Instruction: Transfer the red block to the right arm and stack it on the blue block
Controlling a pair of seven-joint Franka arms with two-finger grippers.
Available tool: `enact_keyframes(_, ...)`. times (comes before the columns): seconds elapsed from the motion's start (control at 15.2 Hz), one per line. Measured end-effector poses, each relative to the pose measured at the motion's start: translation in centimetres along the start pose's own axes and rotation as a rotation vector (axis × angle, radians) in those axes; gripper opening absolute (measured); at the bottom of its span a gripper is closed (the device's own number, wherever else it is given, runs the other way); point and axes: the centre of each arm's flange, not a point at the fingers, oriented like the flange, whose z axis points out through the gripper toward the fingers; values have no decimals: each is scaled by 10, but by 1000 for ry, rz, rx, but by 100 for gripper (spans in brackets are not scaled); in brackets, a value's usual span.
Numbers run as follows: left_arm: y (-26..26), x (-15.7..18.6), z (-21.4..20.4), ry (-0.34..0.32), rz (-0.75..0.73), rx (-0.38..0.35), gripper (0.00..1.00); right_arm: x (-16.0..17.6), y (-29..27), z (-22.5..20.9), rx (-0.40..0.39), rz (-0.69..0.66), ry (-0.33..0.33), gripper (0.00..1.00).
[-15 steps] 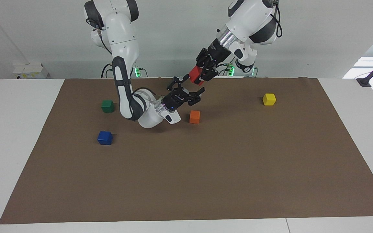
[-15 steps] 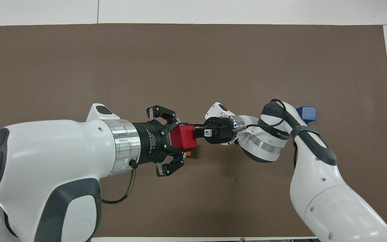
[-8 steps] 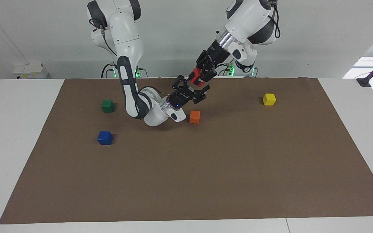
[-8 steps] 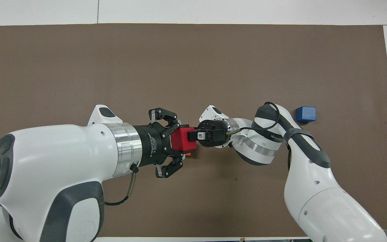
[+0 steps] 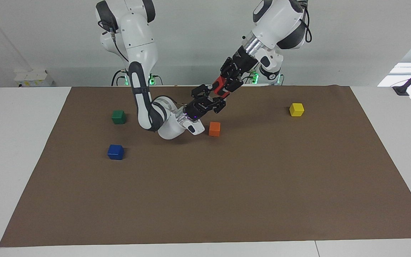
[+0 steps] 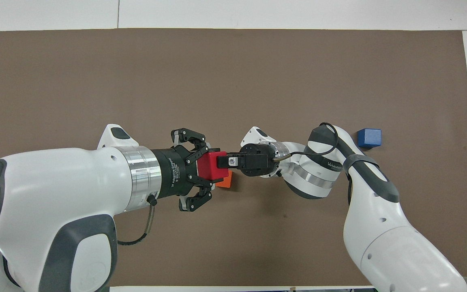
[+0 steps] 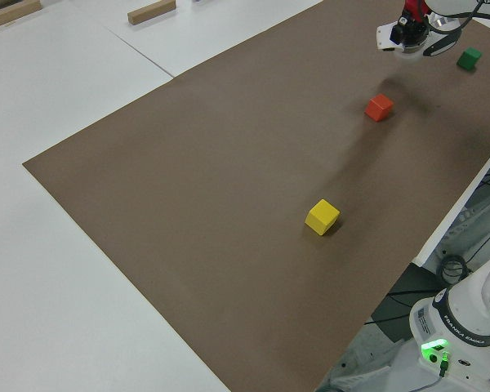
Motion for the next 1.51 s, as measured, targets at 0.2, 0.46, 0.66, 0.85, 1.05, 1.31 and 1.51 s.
enact_keyframes(0.2,0,0,-1,-1,1,-2,56,0,0,1,1,-1,-1,59)
enact_keyframes(0.46,6,3,-8,-4,38,-26,89,-2,6,6,-20,5,-2,55)
enact_keyframes(0.66,24,32,-23,17,161,-24,100,5,5,8,-33,-9,9,55)
enact_keyframes(0.85,55,94,-55,76,254,-42,100,4,5,9,-30,-9,7,55)
enact_keyframes(1.05,77,165,-94,178,457,-36,100,8,-1,12,-41,8,9,55)
enact_keyframes(1.31,94,253,-135,355,785,49,100,30,-39,12,-219,37,-9,55)
enact_keyframes(1.51,114,274,-141,468,927,211,100,48,-90,12,-341,64,-20,55)
